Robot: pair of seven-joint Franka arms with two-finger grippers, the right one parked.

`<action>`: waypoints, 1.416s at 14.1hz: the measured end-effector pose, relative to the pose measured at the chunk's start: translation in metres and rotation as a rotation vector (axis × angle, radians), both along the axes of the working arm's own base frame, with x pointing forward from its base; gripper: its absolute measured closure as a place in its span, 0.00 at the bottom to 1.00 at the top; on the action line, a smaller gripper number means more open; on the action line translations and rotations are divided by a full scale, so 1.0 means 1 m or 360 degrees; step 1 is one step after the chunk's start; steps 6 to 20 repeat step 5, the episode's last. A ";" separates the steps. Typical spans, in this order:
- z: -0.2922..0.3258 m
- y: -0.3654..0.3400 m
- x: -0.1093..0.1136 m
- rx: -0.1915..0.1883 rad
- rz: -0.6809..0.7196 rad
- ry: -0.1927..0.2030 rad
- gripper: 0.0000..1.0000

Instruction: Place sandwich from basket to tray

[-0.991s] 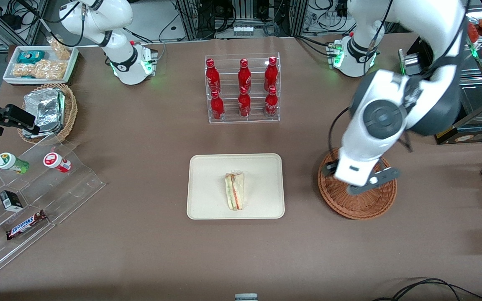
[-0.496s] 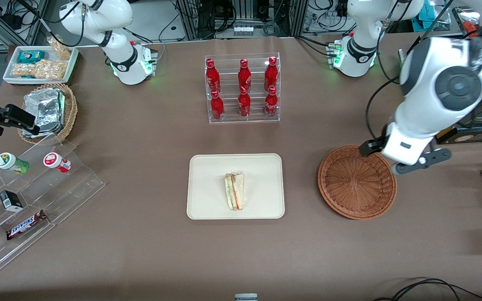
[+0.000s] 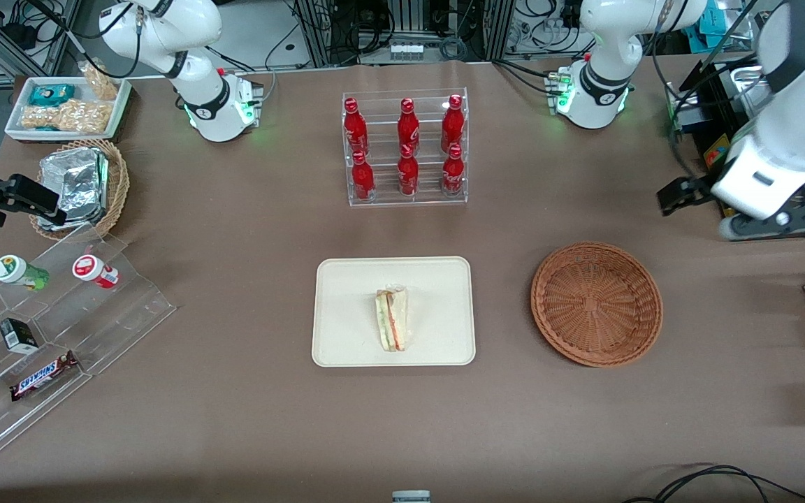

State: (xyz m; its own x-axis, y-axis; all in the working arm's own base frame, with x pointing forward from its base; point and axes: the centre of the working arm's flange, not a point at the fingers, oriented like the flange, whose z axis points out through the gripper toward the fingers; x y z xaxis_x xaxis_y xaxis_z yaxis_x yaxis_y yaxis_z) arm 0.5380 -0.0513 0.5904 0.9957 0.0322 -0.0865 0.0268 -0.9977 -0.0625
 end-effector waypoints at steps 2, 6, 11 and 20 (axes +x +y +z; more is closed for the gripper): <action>0.013 0.028 -0.002 -0.0025 -0.0085 -0.0031 0.00; 0.025 0.047 0.004 -0.0045 -0.0078 -0.0084 0.00; 0.025 0.047 0.004 -0.0045 -0.0078 -0.0084 0.00; 0.025 0.047 0.004 -0.0045 -0.0078 -0.0084 0.00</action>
